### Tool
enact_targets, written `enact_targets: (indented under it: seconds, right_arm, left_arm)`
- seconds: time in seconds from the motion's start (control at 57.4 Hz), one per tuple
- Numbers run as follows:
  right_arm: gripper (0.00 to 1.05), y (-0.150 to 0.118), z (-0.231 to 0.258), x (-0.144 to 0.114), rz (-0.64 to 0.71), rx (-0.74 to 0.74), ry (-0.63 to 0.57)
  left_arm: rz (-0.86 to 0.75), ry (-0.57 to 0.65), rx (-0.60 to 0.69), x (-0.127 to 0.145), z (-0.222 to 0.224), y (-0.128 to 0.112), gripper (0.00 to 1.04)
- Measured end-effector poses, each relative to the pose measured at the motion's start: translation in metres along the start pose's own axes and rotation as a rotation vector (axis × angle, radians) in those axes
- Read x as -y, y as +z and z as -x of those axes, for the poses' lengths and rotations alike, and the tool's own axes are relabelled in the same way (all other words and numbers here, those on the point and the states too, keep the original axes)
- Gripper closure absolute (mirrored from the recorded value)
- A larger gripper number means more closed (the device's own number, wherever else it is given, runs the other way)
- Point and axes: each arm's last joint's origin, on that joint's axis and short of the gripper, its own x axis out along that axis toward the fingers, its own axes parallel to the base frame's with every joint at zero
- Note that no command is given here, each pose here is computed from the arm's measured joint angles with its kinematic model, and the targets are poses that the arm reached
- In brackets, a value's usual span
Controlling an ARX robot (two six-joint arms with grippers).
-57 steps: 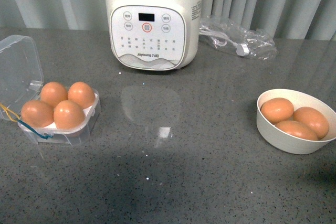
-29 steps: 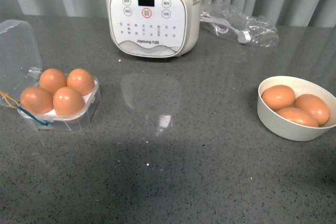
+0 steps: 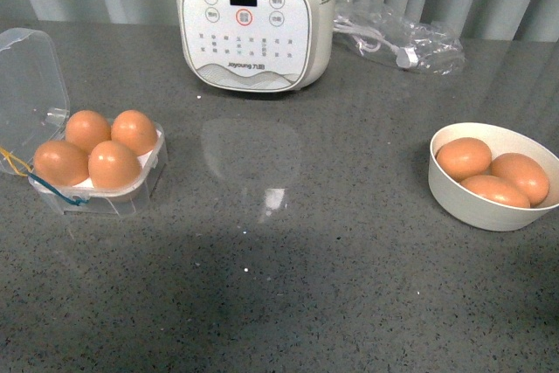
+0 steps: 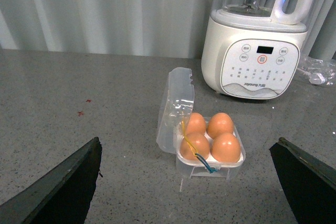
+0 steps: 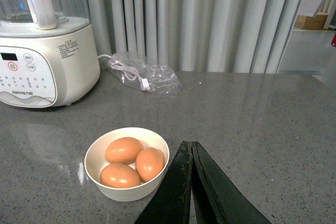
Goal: Put egg into box
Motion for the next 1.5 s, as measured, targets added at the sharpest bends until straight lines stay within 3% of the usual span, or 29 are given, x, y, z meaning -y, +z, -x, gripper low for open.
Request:
enact_targets:
  seconds: [0.436, 0.471, 0.54, 0.592, 0.819, 1.011, 1.324, 1.499]
  right_arm:
    - [1.01, -0.003, 0.013, 0.000, 0.000, -0.006, 0.003]
    - [0.93, -0.003, 0.013, 0.000, 0.000, -0.006, 0.003]
    - [0.77, -0.003, 0.014, 0.000, 0.000, -0.006, 0.002]
    - [0.70, -0.003, 0.014, 0.000, 0.000, -0.006, 0.003]
    - [0.33, -0.003, 0.014, 0.000, 0.000, -0.006, 0.003]
    - [0.05, -0.003, 0.014, 0.000, -0.001, -0.006, 0.003]
    - [0.07, -0.003, 0.014, 0.000, 0.000, -0.006, 0.003]
    - [0.07, -0.003, 0.014, 0.000, 0.000, -0.006, 0.002]
  left_arm:
    - [0.000, 0.000, 0.000, 0.000, 0.000, 0.000, 0.07]
    - [0.025, 0.044, -0.036, 0.000, -0.001, -0.002, 0.07]
    - [0.076, 0.272, -0.170, -0.006, -0.008, -0.005, 0.07]
    - [0.100, 0.328, -0.212, -0.012, -0.016, -0.003, 0.07]
    - [0.166, 0.484, -0.247, -0.045, -0.056, 0.017, 0.07]
    - [0.199, 0.547, -0.352, -0.068, -0.100, 0.008, 0.07]
    - [0.218, 0.598, -0.399, -0.083, -0.164, 0.000, 0.07]
    - [0.280, 0.553, -0.445, -0.078, -0.195, -0.013, 0.07]
